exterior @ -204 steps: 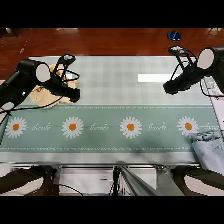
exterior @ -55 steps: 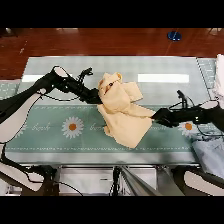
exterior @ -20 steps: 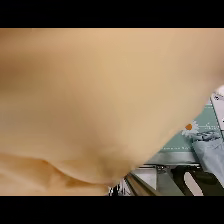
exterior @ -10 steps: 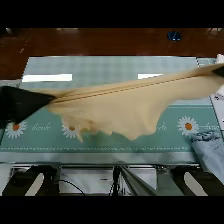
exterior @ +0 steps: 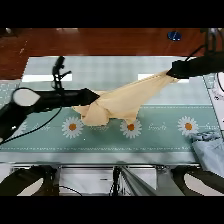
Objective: Fold the shirts.
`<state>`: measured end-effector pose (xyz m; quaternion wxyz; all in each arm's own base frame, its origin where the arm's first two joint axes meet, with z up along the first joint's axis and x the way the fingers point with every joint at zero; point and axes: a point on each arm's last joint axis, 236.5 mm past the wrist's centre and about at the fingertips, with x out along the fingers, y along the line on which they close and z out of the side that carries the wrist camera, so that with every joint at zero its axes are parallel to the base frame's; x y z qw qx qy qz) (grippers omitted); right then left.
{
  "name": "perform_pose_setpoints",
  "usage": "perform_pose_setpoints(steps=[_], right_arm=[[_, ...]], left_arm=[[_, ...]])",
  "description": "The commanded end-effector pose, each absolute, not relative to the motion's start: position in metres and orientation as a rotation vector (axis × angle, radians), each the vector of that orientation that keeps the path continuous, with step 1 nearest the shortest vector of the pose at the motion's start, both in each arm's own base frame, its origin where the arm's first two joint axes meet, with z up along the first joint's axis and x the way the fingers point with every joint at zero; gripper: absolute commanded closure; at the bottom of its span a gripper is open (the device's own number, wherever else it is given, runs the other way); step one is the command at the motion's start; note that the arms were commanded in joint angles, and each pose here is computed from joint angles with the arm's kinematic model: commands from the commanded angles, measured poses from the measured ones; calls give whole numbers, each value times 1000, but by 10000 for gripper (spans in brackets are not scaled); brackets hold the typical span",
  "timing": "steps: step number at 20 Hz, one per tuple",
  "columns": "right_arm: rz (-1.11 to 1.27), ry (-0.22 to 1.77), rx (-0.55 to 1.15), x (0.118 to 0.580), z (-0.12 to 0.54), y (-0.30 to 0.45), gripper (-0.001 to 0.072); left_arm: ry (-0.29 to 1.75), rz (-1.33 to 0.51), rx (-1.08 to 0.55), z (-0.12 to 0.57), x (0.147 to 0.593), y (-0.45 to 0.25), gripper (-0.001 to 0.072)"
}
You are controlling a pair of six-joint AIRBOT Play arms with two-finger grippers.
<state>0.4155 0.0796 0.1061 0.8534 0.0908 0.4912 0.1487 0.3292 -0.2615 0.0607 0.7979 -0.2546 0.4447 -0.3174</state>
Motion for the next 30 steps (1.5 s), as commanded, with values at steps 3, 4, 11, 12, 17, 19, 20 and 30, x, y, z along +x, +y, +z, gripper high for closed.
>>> perform_pose_setpoints(steps=[3,4,11,12,17,19,20,30], right_arm=[[152,1101,93,448,38,37,693],[151,1102,93,450,36,36,693],[78,1121,8,442,39,1,693],[67,1133,15,439,37,-4,694],[48,1146,32,436,36,-15,694],[52,1145,40,436,36,-13,694],[52,1145,40,436,36,-13,693],[54,1143,44,436,36,-12,693]], left_arm=[[1044,-577,-525,-14,365,-271,669],[1035,-581,-516,-13,370,-272,628],[1123,-660,-354,21,369,-189,189],[1149,-613,-342,17,368,-158,189],[1231,-483,-489,-11,362,-92,188],[1290,-503,-488,-33,353,-98,171],[1331,-515,-495,-46,349,-103,127],[1392,-611,-702,-86,359,-160,112]])
